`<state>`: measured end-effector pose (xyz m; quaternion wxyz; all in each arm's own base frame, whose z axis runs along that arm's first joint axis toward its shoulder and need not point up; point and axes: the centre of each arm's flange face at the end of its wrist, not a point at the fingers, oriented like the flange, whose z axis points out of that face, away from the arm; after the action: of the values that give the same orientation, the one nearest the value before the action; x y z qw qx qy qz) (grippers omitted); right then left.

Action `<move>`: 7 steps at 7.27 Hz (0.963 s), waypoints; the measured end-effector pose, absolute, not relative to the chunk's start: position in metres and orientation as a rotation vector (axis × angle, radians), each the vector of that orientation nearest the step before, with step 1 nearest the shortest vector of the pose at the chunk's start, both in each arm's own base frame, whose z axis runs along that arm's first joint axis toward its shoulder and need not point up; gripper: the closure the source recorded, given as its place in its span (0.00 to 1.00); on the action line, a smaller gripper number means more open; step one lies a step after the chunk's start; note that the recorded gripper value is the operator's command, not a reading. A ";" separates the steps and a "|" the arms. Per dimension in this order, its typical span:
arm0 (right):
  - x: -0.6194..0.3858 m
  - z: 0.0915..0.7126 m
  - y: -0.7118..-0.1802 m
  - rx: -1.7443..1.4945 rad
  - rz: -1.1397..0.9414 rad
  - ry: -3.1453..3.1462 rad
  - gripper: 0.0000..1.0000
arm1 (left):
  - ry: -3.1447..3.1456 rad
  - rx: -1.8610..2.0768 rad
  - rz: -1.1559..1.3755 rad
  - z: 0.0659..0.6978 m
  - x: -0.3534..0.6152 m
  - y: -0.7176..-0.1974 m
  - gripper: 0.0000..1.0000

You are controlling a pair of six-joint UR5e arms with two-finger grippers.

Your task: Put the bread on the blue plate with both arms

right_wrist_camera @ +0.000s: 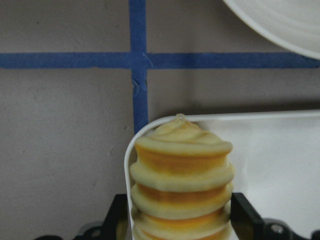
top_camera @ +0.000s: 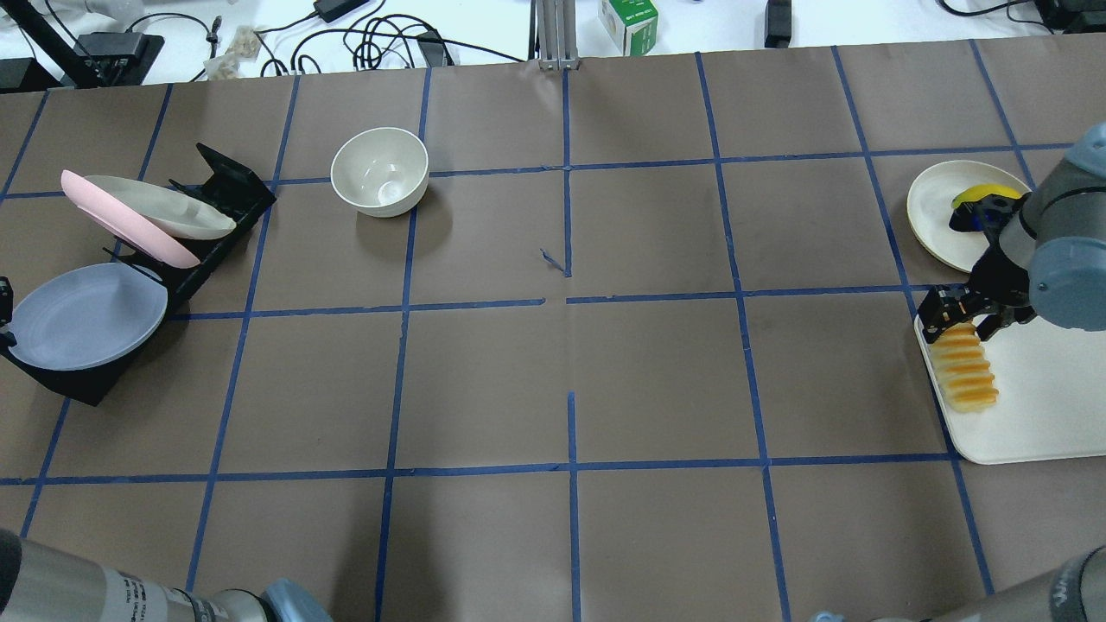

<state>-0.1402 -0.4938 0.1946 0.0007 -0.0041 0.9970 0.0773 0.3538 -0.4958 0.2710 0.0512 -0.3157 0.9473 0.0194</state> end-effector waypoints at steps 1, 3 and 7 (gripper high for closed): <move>-0.140 0.193 -0.492 -0.005 0.252 3.127 0.87 | 2.888 -0.955 0.077 0.287 0.350 -0.494 1.00; -0.144 0.193 -0.489 0.018 0.259 3.123 1.00 | 2.915 -0.897 0.164 0.315 0.347 -0.485 1.00; -0.148 0.210 -0.494 0.026 0.246 3.128 1.00 | 2.953 -0.891 0.126 0.285 0.353 -0.502 0.63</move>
<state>-0.1480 -0.4937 0.2104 0.0021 0.0084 0.9969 0.0784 0.3535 -0.5024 0.2850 0.0272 -0.2886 0.9562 0.0408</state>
